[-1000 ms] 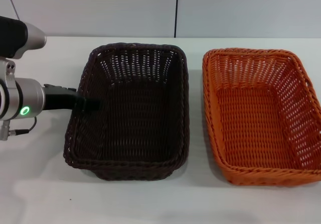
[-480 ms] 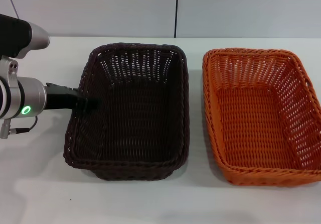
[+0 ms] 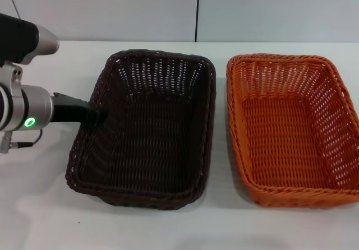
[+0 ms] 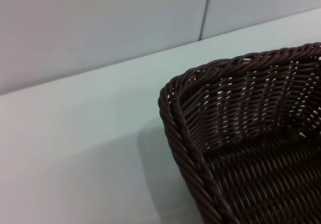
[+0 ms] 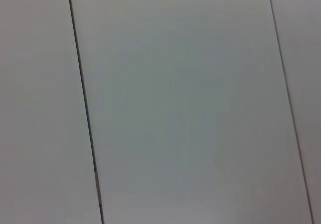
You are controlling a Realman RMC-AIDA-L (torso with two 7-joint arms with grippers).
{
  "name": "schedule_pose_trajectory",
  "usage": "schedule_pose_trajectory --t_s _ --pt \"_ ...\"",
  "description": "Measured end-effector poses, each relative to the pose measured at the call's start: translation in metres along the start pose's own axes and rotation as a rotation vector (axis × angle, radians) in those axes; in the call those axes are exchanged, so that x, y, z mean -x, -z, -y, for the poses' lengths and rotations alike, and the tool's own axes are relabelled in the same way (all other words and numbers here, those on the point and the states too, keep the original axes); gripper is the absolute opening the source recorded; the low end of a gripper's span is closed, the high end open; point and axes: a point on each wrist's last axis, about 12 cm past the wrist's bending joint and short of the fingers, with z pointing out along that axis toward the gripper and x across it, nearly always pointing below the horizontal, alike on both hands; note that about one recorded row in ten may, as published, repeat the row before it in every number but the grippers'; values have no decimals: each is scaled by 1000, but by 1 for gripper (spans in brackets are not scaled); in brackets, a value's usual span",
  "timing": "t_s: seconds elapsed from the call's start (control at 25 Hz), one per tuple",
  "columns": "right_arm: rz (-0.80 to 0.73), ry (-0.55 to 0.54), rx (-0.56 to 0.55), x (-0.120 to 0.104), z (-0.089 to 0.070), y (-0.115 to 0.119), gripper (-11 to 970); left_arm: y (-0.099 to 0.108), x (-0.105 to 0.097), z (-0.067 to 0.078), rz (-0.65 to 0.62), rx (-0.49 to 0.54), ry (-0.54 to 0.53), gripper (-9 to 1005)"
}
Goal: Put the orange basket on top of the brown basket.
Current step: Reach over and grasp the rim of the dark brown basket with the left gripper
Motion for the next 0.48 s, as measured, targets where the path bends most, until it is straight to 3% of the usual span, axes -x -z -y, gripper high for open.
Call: schedule_pose_trajectory --t_s 0.12,0.28,0.32,0.36,0.44,0.48 --pt "-1 0 2 0 0 0 717 7 5 -2 -5 -13 -59 276" --pt "3 0 4 1 -1 -1 717 12 10 -4 -5 -19 -109 256" --pt "4 1 6 1 -1 -2 717 24 21 -11 -7 -34 -258 251" --pt "5 1 8 1 -1 -2 717 30 29 -19 0 -48 -322 248" --pt "6 1 9 1 -2 -2 717 32 32 -22 5 -55 -338 244" --pt "6 1 9 1 -2 -2 717 35 37 -27 20 -105 -404 241"
